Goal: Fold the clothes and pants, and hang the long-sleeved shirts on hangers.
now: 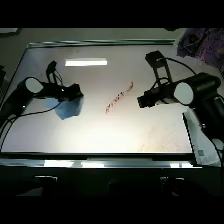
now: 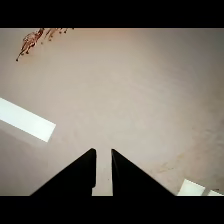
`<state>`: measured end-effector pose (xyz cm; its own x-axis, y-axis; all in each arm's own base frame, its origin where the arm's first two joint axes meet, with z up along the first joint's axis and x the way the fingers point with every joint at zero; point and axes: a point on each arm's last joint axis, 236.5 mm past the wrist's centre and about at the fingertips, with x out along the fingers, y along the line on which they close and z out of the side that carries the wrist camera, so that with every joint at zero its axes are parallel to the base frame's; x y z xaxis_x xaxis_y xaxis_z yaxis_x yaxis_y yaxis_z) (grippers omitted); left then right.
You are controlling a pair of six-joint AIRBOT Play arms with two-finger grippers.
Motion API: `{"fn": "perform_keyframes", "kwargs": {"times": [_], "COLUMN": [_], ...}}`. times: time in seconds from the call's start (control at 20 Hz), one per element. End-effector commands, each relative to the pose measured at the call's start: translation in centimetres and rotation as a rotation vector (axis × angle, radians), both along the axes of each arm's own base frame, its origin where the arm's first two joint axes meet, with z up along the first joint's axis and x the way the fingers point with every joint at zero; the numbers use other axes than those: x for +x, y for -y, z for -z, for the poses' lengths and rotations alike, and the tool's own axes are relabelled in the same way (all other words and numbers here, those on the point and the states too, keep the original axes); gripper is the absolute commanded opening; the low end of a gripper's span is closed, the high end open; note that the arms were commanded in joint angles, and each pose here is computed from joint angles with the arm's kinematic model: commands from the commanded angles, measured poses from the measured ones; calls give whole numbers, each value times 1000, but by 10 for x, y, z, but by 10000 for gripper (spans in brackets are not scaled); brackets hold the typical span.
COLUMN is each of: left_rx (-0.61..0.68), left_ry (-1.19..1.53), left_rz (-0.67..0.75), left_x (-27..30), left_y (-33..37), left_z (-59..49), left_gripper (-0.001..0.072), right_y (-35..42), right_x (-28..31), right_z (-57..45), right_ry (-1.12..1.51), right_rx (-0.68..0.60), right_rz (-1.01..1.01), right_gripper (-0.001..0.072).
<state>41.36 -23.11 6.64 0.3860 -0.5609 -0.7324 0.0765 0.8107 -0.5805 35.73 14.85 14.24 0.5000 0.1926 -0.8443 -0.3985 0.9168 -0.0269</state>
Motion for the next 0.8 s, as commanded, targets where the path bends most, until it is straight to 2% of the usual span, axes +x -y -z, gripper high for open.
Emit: {"fn": "perform_keyframes", "kwargs": {"times": [0.0,0.2,0.25,0.3,0.35,0.45,0.5,0.65,0.7,0.75], "left_rx": [-118,-98,-92,-83,-80,-74,-63,16,37,48], "left_ry": [-40,-87,-98,-107,-112,-122,-134,-130,-124,-116], "left_rz": [191,255,271,277,269,230,203,126,97,72], "left_x": [-98,-159,-166,-168,-165,-149,-138,-104,-94,-85], "left_y": [116,180,188,189,187,169,152,82,59,37], "left_z": [-27,3,10,15,17,13,10,2,-2,-7], "left_gripper": [15,20,44,149,294,598,667,667,667,667], "right_y": [11,22,24,25,25,26,31,84,105,126], "right_x": [-22,-48,-53,-56,-57,-55,-53,-33,-24,-16], "right_z": [-12,-9,-6,-5,-4,-3,-3,-10,-9,-3], "right_ry": [-14,-92,-120,-134,-145,-143,-136,-52,-36,-42], "right_rx": [-25,-56,-65,-62,-49,-51,-74,-248,-242,-178], "right_rz": [-17,-15,-12,3,28,37,46,146,229,346], "right_gripper": [155,155,156,157,166,354,427,441,489,521]}}
